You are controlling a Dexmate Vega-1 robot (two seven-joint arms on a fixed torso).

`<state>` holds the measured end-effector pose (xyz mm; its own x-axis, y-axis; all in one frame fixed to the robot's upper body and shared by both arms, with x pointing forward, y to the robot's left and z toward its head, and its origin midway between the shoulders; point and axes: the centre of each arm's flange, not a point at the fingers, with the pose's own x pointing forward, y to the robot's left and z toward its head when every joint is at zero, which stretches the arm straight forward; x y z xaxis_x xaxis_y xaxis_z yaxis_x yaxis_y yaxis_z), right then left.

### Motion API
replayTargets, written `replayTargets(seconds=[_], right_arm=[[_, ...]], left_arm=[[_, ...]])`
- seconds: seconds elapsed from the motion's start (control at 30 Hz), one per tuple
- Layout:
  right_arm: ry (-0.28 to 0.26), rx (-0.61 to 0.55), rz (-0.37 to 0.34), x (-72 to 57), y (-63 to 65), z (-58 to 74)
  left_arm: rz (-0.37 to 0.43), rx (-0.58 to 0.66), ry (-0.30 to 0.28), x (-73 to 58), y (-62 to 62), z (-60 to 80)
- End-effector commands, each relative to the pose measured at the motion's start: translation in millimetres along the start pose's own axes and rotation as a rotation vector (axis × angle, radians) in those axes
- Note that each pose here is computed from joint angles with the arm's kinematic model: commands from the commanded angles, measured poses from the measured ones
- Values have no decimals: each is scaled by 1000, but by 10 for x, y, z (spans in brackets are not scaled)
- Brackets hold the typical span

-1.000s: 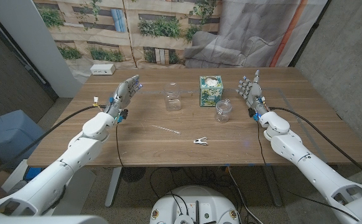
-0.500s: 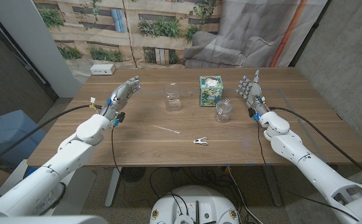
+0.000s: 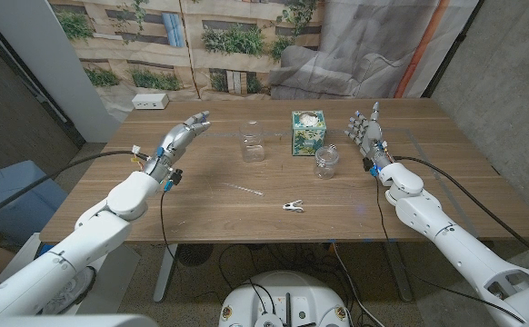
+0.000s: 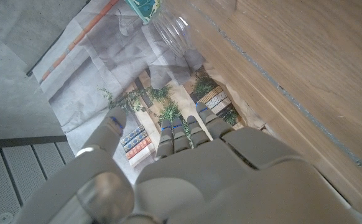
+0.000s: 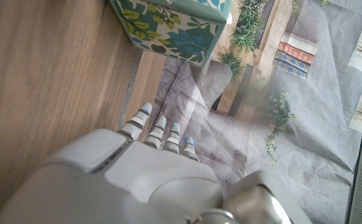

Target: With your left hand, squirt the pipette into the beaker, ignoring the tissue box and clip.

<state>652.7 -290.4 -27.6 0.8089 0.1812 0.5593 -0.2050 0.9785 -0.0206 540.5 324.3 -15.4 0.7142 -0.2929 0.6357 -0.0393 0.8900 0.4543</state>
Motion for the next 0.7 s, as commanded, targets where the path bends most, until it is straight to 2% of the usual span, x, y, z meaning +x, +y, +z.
replayTargets(seconds=[0.03,0.3,0.4,0.5,0.7], right_arm=[[0,0,0,2,0,-1],[0,0,0,2,-3,-1],[0,0,0,2,-3,-1],[0,0,0,2,-2,-1],[0,0,0,2,-1,-1]], left_arm=[[-42,171,-77,-93,-120,240],[-34,343,-102,-146,-242,347],[-50,420,-125,-152,-282,396],[-69,447,-123,-151,-315,416],[-141,537,-167,-142,-398,500]])
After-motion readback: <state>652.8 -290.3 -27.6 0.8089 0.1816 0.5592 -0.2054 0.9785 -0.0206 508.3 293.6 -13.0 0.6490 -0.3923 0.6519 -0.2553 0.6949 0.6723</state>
